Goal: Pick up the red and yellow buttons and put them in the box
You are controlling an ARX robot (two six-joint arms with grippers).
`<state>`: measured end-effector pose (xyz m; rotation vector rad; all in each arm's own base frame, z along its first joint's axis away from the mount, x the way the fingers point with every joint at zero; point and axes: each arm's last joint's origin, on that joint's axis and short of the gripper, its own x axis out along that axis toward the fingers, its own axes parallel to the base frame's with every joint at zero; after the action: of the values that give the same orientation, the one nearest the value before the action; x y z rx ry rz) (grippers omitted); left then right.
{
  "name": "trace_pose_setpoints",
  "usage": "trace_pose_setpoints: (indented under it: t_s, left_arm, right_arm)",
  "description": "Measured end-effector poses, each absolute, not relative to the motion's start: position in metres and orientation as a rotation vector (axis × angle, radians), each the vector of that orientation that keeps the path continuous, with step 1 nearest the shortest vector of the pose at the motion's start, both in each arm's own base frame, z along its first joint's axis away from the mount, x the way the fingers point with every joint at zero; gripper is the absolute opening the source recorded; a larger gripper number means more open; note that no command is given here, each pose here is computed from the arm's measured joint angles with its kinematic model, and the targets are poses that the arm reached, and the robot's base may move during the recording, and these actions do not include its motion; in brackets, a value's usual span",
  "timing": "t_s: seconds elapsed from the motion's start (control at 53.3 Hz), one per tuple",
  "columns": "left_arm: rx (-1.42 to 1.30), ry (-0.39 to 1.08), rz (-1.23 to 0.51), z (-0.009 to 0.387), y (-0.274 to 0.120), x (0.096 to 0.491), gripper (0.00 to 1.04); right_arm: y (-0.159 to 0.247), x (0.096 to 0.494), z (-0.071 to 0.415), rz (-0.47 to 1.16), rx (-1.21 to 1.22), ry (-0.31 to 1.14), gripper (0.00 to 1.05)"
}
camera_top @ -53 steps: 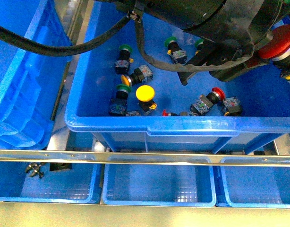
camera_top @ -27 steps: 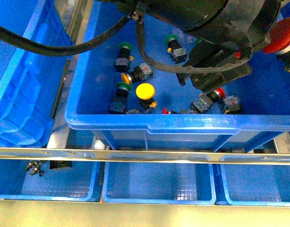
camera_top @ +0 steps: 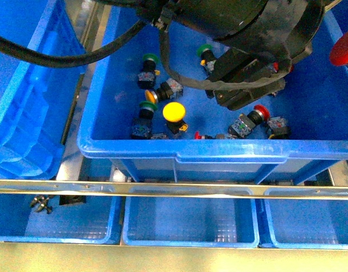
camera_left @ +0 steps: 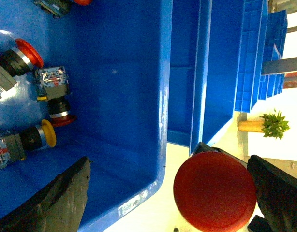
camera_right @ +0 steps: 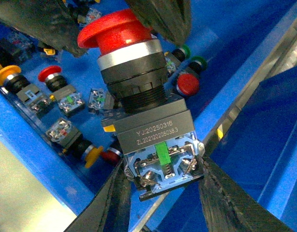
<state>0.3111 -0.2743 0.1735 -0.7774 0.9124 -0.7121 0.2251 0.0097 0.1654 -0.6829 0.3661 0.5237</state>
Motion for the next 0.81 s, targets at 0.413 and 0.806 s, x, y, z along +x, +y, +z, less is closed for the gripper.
trace_pose_setpoints:
  t_s: [0.413,0.806]
  left_arm:
    - [-0.558,0.792,-0.557,0.160,-0.221,0.349,0.97]
    - [-0.237,0.533,-0.486,0.185,-0.151,0.291,0.97]
  right_arm:
    - [0.001,0.223,0.162,0.494,-0.677,0.396,0.32]
    - [-0.030,0.230,0.164,0.348,-0.662,0.432,0.32]
